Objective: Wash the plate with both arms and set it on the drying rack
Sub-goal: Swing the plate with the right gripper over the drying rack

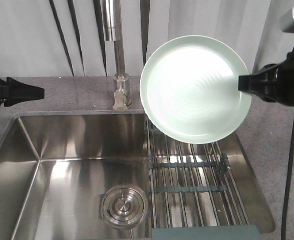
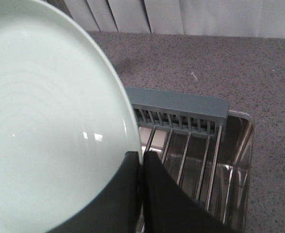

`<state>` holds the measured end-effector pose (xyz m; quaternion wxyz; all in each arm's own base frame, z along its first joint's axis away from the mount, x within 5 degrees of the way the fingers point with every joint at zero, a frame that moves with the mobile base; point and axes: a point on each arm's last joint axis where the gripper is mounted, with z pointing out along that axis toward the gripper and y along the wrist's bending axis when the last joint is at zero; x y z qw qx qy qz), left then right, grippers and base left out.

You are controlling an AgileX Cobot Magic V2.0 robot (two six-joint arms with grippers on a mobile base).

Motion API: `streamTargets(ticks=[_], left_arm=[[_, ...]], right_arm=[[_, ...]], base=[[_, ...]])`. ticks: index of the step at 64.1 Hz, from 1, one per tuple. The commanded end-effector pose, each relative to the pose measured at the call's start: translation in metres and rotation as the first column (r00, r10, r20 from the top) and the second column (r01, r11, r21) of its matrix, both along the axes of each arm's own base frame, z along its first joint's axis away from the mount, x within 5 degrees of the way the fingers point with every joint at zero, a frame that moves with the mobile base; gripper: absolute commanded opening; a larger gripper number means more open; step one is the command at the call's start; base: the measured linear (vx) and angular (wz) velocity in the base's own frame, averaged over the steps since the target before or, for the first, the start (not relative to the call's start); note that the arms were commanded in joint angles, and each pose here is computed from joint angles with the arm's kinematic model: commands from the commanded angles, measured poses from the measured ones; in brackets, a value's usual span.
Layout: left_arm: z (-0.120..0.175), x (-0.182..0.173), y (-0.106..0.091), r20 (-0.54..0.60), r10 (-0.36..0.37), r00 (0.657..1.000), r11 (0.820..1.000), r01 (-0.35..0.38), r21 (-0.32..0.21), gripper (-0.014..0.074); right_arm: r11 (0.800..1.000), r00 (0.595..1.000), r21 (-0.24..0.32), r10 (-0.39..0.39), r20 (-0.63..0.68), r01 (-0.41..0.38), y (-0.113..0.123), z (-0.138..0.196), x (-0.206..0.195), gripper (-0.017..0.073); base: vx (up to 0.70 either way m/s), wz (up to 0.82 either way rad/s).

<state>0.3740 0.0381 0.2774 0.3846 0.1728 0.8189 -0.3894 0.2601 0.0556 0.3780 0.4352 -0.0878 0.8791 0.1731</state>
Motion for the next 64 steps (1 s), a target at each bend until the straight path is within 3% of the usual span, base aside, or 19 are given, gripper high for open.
streamTargets(ticks=[1,9,18,25,36,44,49,56,64], left_arm=[[0.032,-0.007,-0.006,0.090,-0.016,0.996,0.998,0.022,-0.063,0.0534],[0.032,-0.007,-0.006,0.090,-0.016,0.996,0.998,0.022,-0.063,0.0534],[0.032,-0.007,-0.006,0.090,-0.016,0.996,0.998,0.022,-0.063,0.0534],[0.032,-0.007,-0.006,0.090,-0.016,0.996,0.998,0.022,-0.063,0.0534],[0.032,-0.007,-0.006,0.090,-0.016,0.996,0.998,0.022,-0.063,0.0534],[0.032,-0.007,-0.006,0.090,-0.016,0.996,0.998,0.022,-0.063,0.0534],[0.032,-0.007,-0.006,0.090,-0.016,0.996,0.998,0.022,-0.063,0.0534],[0.032,-0.007,-0.006,0.090,-0.016,0.996,0.998,0.022,-0.063,0.0534],[0.032,-0.007,-0.006,0.090,-0.016,0.996,0.998,0.022,-0.063,0.0534]], right_arm=[[0.999,1.000,-0.018,-0.030,-0.005,0.030,-0.003,0.024,0.011,-0.0009],[0.997,0.993,-0.075,-0.022,-0.119,0.013,-0.002,0.032,0.030,-0.0009],[0.995,0.967,-0.073,0.053,-0.248,-0.073,0.006,0.036,0.045,-0.0009],[0.977,0.943,-0.089,0.162,-0.290,-0.195,0.027,0.036,0.049,-0.0009],[0.945,0.902,-0.091,0.269,-0.337,-0.315,0.071,0.022,0.050,-0.0009],[0.924,0.864,-0.060,0.330,-0.380,-0.378,0.103,0.006,0.051,-0.0009],[0.920,0.860,-0.008,0.364,-0.359,-0.393,0.119,0.001,0.054,-0.0009],[0.931,0.889,0.089,0.364,-0.278,-0.354,0.128,0.002,0.065,-0.0009],[0.953,0.945,0.113,0.296,-0.140,-0.282,0.129,0.010,0.079,-0.0009]], base=[[0.00,0.00],[0.00,0.00],[0.00,0.00],[0.00,0.00],[0.00,0.00],[0.00,0.00],[0.00,0.00],[0.00,0.00],[0.00,0.00]])
